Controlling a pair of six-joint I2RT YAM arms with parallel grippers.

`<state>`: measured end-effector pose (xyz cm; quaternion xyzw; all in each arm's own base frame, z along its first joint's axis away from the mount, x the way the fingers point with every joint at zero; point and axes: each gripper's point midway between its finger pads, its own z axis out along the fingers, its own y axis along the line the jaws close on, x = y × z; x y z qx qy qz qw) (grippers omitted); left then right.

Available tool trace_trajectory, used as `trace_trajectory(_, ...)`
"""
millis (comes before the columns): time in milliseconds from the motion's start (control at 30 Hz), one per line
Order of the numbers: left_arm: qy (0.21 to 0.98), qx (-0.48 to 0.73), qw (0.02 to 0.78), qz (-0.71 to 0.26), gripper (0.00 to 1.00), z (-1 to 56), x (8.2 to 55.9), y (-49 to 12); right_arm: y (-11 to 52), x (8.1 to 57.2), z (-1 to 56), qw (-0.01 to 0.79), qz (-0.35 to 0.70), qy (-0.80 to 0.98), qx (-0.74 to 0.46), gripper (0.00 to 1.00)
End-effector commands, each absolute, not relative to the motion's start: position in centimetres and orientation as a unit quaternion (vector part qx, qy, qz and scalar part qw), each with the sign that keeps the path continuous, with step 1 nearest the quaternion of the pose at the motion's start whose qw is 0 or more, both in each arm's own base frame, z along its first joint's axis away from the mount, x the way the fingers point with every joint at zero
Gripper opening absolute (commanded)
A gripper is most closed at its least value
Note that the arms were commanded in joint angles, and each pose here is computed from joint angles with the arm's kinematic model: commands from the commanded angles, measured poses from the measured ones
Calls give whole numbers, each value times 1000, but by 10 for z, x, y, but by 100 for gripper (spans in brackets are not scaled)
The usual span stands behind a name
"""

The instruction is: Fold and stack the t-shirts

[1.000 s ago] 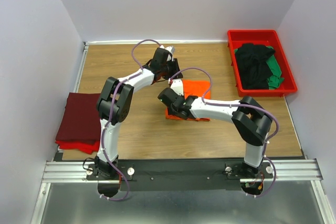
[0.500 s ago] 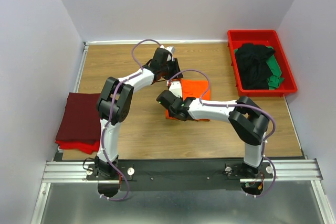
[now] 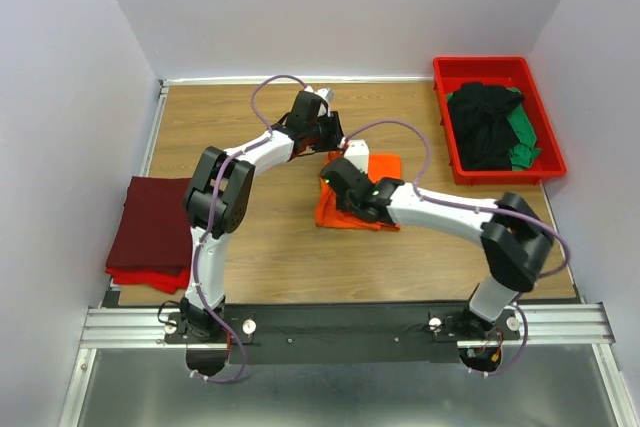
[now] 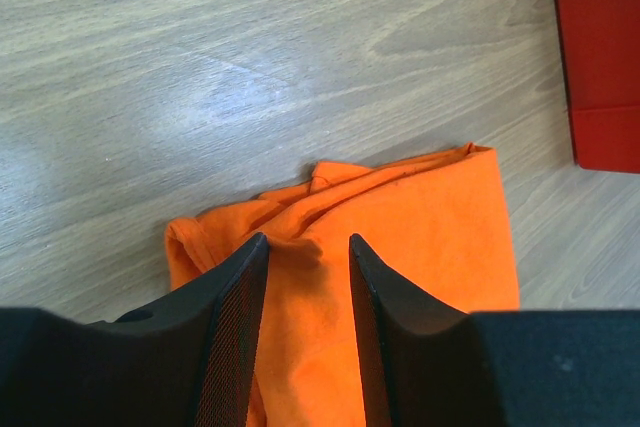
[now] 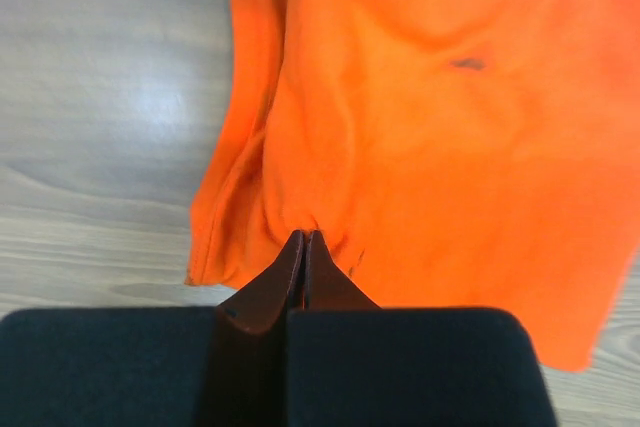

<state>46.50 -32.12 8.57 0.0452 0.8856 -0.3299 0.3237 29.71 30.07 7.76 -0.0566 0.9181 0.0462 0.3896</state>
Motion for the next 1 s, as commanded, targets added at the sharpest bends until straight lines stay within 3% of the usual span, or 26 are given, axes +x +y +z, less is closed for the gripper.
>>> trace_trajectory(0,880,51,335,-332,48,102,471,-323,284,302,108,413,65,908,-28,0)
trace_trajectory(433,889,25,337,-308,58,105,464,-308,276,300,110,408,72,910,-25,0)
trace_trajectory(967,905,1,304,-298,61,86,439,-310,279,300,107,403,75,912,-28,0)
